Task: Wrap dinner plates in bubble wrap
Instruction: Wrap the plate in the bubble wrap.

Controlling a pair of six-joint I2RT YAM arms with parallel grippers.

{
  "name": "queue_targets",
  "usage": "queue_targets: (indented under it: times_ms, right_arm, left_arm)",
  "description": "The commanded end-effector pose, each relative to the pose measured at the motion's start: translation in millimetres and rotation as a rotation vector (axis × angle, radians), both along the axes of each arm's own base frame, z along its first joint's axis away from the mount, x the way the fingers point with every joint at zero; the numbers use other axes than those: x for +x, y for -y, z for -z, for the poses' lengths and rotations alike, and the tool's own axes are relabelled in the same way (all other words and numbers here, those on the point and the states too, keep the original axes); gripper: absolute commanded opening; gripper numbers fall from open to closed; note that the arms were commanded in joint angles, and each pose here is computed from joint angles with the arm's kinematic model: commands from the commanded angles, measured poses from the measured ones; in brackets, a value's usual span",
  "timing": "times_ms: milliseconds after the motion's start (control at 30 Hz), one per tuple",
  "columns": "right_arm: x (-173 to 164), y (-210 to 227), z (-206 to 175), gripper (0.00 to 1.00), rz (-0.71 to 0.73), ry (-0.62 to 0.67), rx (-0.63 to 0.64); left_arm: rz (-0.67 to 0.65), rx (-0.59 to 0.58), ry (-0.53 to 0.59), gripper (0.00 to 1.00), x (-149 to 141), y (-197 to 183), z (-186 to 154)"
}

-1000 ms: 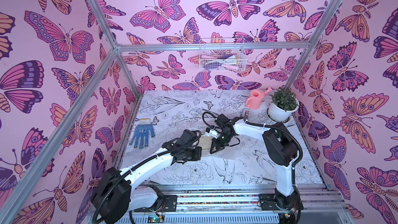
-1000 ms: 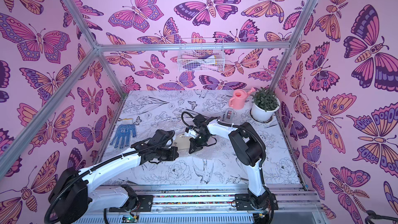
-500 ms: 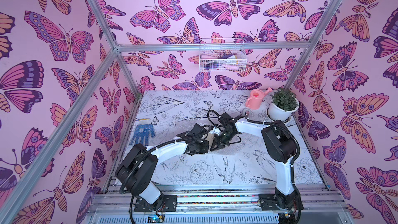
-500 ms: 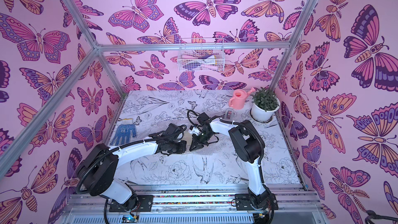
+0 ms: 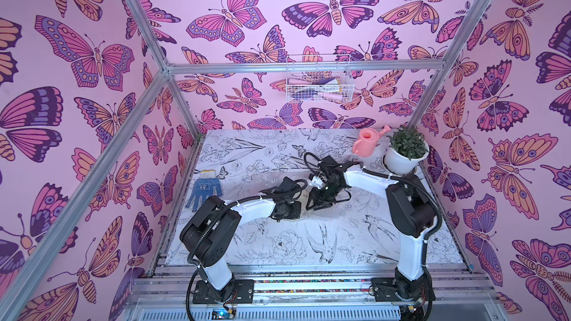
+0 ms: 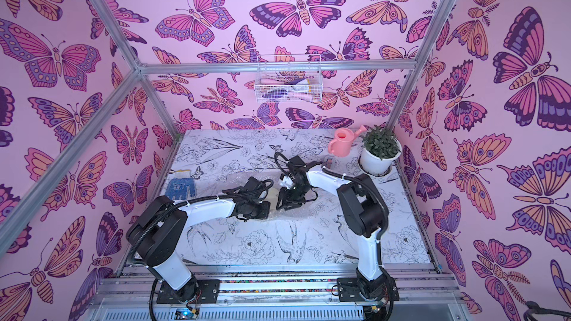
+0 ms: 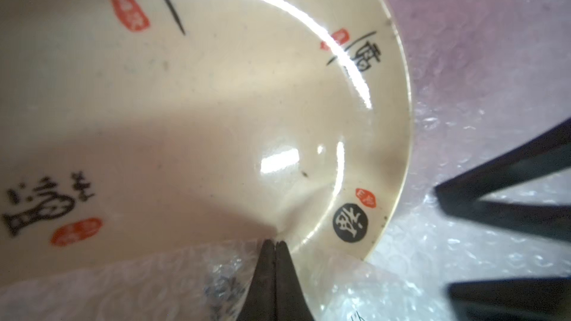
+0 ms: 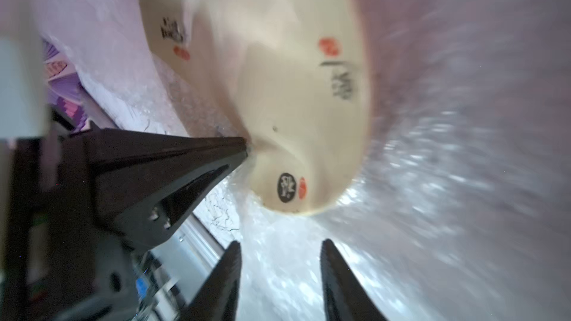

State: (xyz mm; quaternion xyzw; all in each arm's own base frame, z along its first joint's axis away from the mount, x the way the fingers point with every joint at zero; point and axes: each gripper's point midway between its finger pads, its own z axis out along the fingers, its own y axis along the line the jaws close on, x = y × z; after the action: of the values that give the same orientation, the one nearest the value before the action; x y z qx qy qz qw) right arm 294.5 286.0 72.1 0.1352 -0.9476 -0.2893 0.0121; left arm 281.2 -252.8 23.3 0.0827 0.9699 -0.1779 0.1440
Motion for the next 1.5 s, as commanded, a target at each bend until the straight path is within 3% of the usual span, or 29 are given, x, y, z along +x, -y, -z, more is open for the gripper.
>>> queue_targets:
  times_ms: [0,233,333,467,567,733,833,900,1100,1233,1467]
  right_arm:
    - [18.8,58.7,-28.7,0.53,0.197,0.18,-0.184]
    - [-20.2,83.5,-54.0,0.61,0.314,0.327,0.01]
    - [-36.1,83.0,-65.1,0.73,0.304,0.422,0.136]
    - [-45.2,80.3,-56.5,0.72,0.281,0.497,0.229]
    - [-57.1,65.0,-65.8,0.61,0.116,0.6,0.28]
    - [-78.9,56.7,-74.2,0.69,-0.285,0.944,0.147]
    - [-72.9,57.4,-77.7,0.69,-0.393,1.039,0.099]
    - [-75.4,52.4,-75.9,0.67,-0.477,1.039,0.101]
    - [-91.5,56.4,-51.3,0.6,-0.655,0.865,0.044]
    - [-82.8,63.7,-43.0,0.51,-0.625,0.863,-0.025]
    - [-78.2,65.1,-40.1,0.35,-0.634,0.831,-0.034]
  left_arm:
    - [-0.009,0.105,-0.075,0.0,-14.9,-23.1,28.9]
    - [-0.026,0.144,-0.072,0.0,-19.4,-34.2,27.5]
    - [-0.023,0.143,-0.084,0.0,-21.1,-34.5,29.4]
    - [-0.014,0.144,-0.102,0.0,-22.7,-32.9,33.9]
    - [-0.012,0.145,-0.113,0.0,-23.6,-32.0,37.1]
    - [-0.013,0.152,-0.127,0.0,-24.9,-32.3,42.1]
    - [-0.011,0.153,-0.131,0.0,-25.3,-32.1,43.2]
    - [-0.013,0.157,-0.133,0.0,-25.5,-33.4,44.2]
    - [-0.009,0.158,-0.145,0.0,-26.4,-33.1,46.9]
    - [-0.009,0.157,-0.147,0.0,-26.0,-33.2,47.0]
    - [-0.011,0.162,-0.151,0.0,-27.9,-36.5,48.9]
